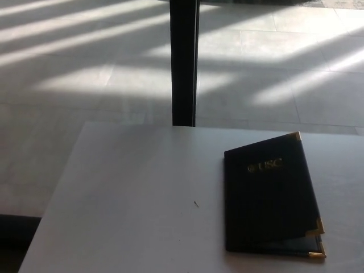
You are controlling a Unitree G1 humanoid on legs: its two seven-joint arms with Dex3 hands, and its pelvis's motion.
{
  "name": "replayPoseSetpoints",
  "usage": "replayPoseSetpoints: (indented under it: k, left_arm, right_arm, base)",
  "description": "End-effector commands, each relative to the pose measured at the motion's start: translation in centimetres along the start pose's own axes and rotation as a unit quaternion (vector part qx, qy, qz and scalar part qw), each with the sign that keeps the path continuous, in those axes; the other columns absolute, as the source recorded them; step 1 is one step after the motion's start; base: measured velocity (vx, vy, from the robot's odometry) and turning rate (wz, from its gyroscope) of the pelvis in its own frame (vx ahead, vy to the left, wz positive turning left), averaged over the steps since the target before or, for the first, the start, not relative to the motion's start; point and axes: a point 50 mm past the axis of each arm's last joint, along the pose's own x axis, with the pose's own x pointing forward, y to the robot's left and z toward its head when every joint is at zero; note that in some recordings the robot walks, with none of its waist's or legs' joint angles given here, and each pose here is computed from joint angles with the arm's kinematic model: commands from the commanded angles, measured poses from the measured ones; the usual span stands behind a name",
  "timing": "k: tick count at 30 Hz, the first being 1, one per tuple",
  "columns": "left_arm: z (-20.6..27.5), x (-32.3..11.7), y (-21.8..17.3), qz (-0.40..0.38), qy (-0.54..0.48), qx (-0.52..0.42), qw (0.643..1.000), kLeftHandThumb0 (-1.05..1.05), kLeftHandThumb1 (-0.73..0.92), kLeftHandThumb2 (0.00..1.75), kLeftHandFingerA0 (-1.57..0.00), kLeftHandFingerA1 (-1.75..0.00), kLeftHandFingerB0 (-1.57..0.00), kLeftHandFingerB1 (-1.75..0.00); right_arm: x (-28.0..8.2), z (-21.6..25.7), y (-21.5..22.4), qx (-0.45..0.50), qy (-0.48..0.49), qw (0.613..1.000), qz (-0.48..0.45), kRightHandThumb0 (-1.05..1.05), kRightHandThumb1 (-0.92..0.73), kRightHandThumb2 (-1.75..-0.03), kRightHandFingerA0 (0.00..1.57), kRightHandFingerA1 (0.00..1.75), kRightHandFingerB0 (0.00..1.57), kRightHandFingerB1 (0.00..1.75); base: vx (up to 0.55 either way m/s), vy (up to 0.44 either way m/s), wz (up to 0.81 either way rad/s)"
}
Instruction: There is a diary kept infront of the robot and the robot uses its right hand to grab its cover and puses it to the left to open it.
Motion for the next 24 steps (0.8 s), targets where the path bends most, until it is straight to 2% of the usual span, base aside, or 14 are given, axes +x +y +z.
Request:
replayPoseSetpoints:
  k: [1,4,7,8,11,13,15,16,17,18,19,20,22,24]
  left_arm:
    - [0.7,0.0,0.5,0.008,-0.007,-0.008,1.000,-1.05,0.92,1.16,-0.21,-1.61,-0.13,-1.34]
    - [0.6,0.0,0.5,0.004,-0.005,-0.010,1.000,-1.05,0.79,1.43,-0.43,-1.17,-0.31,-1.01]
    - [0.7,0.1,0.4,0.004,-0.006,-0.008,1.000,-1.05,0.92,1.14,-0.22,-1.63,-0.14,-1.35]
    - [0.7,0.1,0.4,0.006,-0.006,-0.010,1.000,-0.84,0.59,1.44,-0.19,-1.00,0.00,-0.84]
    - [0.7,0.1,0.4,0.001,-0.006,-0.011,1.000,-0.78,0.58,1.41,-0.19,-0.96,-0.02,-0.82]
    - [0.7,0.0,0.6,0.008,-0.008,-0.006,1.000,-1.05,0.92,1.15,-0.24,-1.67,-0.16,-1.40]
    - [0.7,0.0,0.5,0.008,-0.008,-0.013,1.000,-1.05,0.92,1.16,-0.25,-1.65,-0.17,-1.38]
    - [0.7,0.0,0.5,0.009,-0.007,-0.017,1.000,-0.87,0.63,1.47,-0.18,-1.01,0.00,-0.85]
    - [0.7,0.0,0.5,0.009,-0.007,-0.017,1.000,-0.87,0.63,1.47,-0.18,-1.01,0.00,-0.85]
    - [0.7,0.1,0.5,0.010,-0.005,-0.017,1.000,-0.83,0.61,1.45,-0.18,-0.99,0.00,-0.83]
    - [0.7,0.1,0.5,0.010,-0.005,-0.018,1.000,-0.83,0.61,1.45,-0.18,-0.99,0.00,-0.83]
    - [0.7,0.1,0.5,0.010,-0.006,-0.015,1.000,-1.05,0.92,1.15,-0.21,-1.62,-0.14,-1.37]
    - [0.7,0.1,0.5,0.009,-0.005,-0.015,1.000,-1.05,0.92,1.16,-0.21,-1.62,-0.14,-1.36]
    - [0.7,0.1,0.5,0.014,-0.006,-0.010,1.000,-0.86,0.64,1.48,-0.27,-1.06,0.00,-0.85]
  right_arm:
    - [-0.1,-3.2,0.5,0.009,0.080,0.997,-0.003,-0.68,-0.92,-0.83,0.38,0.48,0.27,0.39]
    - [-0.1,-4.3,0.7,0.021,0.102,0.995,-0.005,-0.69,-0.92,-0.84,0.40,0.48,0.29,0.38]
    - [-0.4,-5.4,1.1,0.025,0.126,0.992,0.006,-0.76,-0.92,-0.81,0.36,0.50,0.25,0.41]
    - [-0.6,-6.0,1.4,0.023,0.135,0.990,0.019,-0.78,-0.92,-0.82,0.35,0.52,0.24,0.42]
    - [-0.7,-6.5,1.7,0.023,0.140,0.990,0.024,-0.77,-0.92,-0.80,0.36,0.52,0.25,0.42]
    - [-1.0,-7.7,2.3,0.020,0.167,0.986,0.022,-0.79,-0.91,-0.77,0.43,0.54,0.30,0.43]
    - [-1.2,-8.3,2.6,0.023,0.182,0.983,0.023,-0.77,-0.92,-0.76,0.44,0.53,0.32,0.43]
    - [-1.4,-8.9,2.7,0.021,0.194,0.980,0.026,-0.63,-0.76,-1.19,0.45,0.65,0.16,0.48]
    - [-1.4,-8.9,2.7,0.021,0.194,0.980,0.026,-0.63,-0.76,-1.19,0.45,0.65,0.16,0.48]
    - [-1.7,-9.6,2.8,0.027,0.210,0.977,0.021,-0.83,-0.92,-0.77,0.44,0.53,0.34,0.43]
    - [-1.7,-9.7,2.8,0.027,0.212,0.977,0.020,-0.83,-0.92,-0.77,0.44,0.53,0.34,0.43]
    - [-1.8,-10.2,3.0,0.035,0.220,0.975,0.015,-0.81,-0.92,-0.76,0.43,0.53,0.34,0.44]
    - [-2.1,-10.9,3.3,0.043,0.229,0.972,0.010,-0.79,-0.92,-0.74,0.43,0.55,0.35,0.45]
    - [-2.3,-11.7,4.0,0.047,0.238,0.970,0.007,-0.76,-0.78,-1.12,0.43,0.64,0.34,0.55]
  base:
    - [0.00,0.000,0.00]
    - [0.00,0.000,0.00]
    - [0.00,0.000,0.00]
    - [0.00,0.000,0.00]
    - [0.00,0.000,0.00]
    - [0.00,0.000,0.00]
    - [0.00,0.000,0.00]
    - [0.00,0.000,0.00]
    - [0.00,0.000,0.00]
    - [0.00,0.000,0.00]
    - [0.00,0.000,0.00]
    - [0.00,0.000,0.00]
    - [0.00,0.000,0.00]
    - [0.00,0.000,0.00]
